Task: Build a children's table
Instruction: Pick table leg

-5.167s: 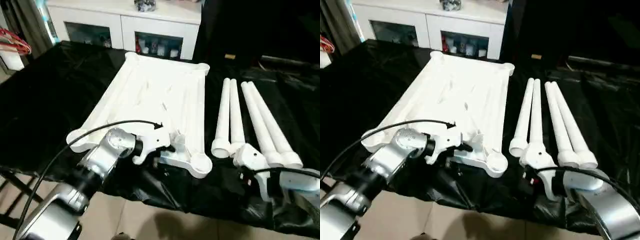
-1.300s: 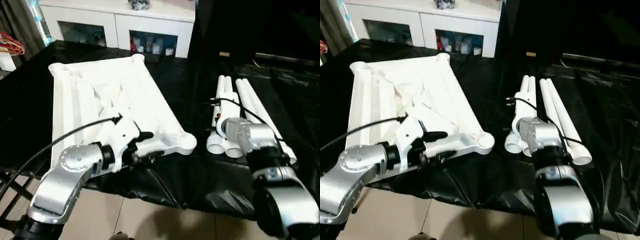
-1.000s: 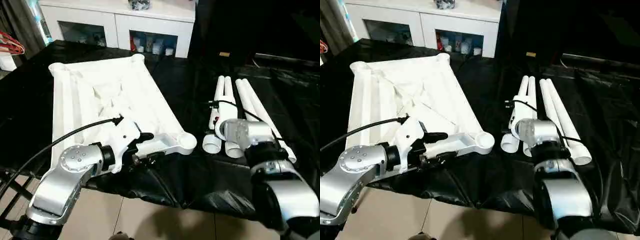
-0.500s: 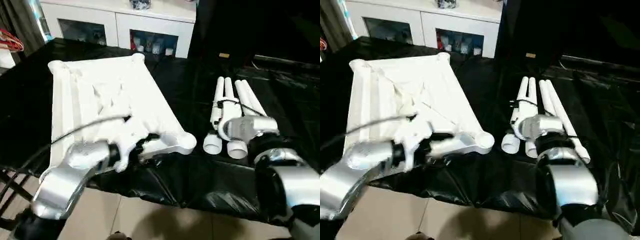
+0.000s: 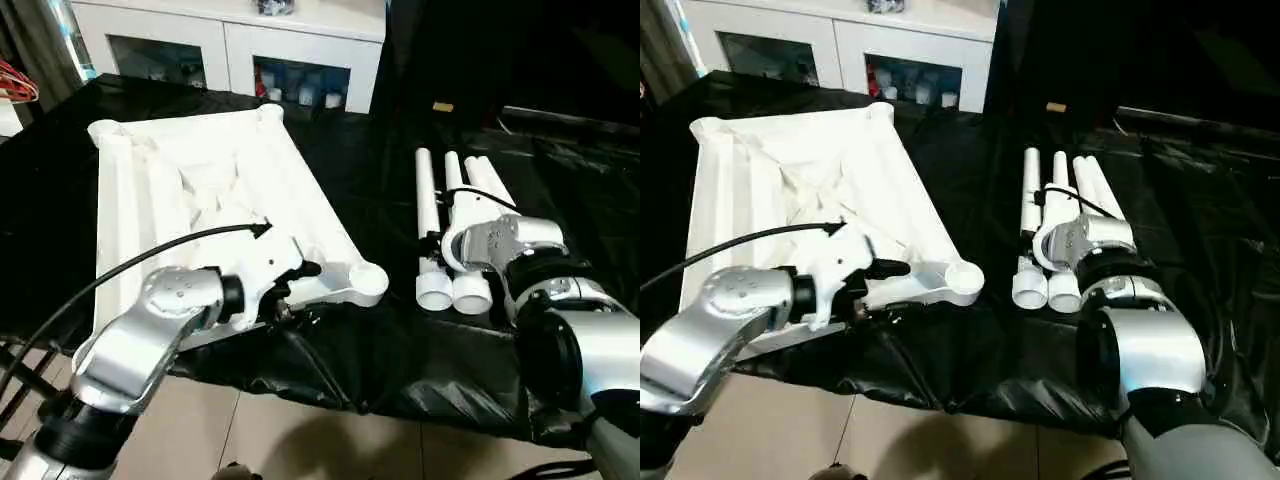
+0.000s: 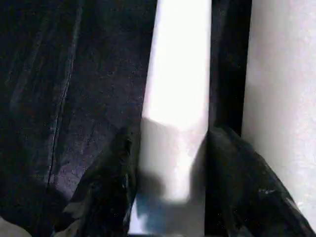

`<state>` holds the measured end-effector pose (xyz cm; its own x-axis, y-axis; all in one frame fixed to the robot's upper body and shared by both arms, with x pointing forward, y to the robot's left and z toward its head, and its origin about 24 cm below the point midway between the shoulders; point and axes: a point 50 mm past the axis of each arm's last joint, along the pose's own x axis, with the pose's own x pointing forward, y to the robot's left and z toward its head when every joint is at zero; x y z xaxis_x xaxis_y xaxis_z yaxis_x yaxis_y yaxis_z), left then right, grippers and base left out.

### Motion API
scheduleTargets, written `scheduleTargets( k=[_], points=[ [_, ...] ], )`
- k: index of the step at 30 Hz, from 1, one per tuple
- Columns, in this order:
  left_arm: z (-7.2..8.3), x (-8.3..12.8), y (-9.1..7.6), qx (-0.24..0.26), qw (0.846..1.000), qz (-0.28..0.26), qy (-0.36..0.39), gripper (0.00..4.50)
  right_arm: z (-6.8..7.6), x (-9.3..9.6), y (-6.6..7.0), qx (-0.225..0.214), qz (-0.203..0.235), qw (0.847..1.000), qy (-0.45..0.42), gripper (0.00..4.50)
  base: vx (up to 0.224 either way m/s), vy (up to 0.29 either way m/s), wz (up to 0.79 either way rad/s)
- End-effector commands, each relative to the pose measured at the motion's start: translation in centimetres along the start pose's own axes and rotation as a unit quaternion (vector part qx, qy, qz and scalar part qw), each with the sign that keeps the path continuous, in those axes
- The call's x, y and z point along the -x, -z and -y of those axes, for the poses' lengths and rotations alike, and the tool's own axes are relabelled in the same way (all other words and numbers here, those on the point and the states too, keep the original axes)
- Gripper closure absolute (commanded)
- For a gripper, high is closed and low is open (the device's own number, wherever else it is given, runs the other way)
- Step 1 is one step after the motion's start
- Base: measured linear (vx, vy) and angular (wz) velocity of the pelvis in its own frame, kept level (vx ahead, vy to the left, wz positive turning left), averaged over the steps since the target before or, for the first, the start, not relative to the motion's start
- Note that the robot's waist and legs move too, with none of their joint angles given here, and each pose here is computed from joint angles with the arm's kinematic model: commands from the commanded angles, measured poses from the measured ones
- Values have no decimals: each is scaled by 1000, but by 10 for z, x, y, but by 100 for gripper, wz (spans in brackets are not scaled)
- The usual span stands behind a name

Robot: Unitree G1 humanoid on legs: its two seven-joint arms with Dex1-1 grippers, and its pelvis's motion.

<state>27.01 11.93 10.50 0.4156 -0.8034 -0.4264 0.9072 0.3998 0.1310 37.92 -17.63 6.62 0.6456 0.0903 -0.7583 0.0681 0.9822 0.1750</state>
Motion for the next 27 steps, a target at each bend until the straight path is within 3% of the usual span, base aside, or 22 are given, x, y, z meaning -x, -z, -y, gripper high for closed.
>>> scheduleTargets(
  k=[1, 7, 14, 16, 18, 20, 21, 24, 26, 27],
  points=[
    [0, -3, -4, -9, 1000, 3, 3, 125, 2, 3, -5, -10, 5, 1000, -1, 264, 0, 0, 0],
    [-8, -7, -6, -7, 1000, 8, -20, 125, 3, 5, -10, -38, 18, 999, -19, 266, 0, 0, 0],
    [-32, -12, -25, 2, 992, 63, -112, 125, -1, 19, -30, -107, 83, 980, -144, 267, 0, 0, 0],
    [-39, -16, -35, 29, 986, 92, -135, 125, 1, 26, -33, -114, 114, 967, -196, 267, 0, 0, 0],
    [-43, -20, -44, 59, 980, 118, -146, 92, 2, 33, -33, -114, 133, 956, -237, 268, 0, 0, 0],
    [-44, -25, -54, 111, 973, 150, -134, 92, 3, 42, -30, -92, 167, 942, -276, 268, 0, 0, 0],
    [-44, -32, -63, 159, 964, 179, -119, 89, 4, 53, -24, -56, 202, 925, -316, 268, 0, 0, 0],
    [-47, -37, -69, 196, 953, 198, -116, 52, 5, 60, -18, -33, 218, 912, -345, 268, 0, 0, 0],
    [-50, -48, -76, 277, 928, 227, -101, 50, 5, 81, -4, -6, 227, 877, -424, 268, 0, 0, 0],
    [-50, -49, -77, 286, 926, 227, -98, 45, 4, 85, -2, -3, 228, 870, -437, 268, 0, 0, 0]
  ],
)
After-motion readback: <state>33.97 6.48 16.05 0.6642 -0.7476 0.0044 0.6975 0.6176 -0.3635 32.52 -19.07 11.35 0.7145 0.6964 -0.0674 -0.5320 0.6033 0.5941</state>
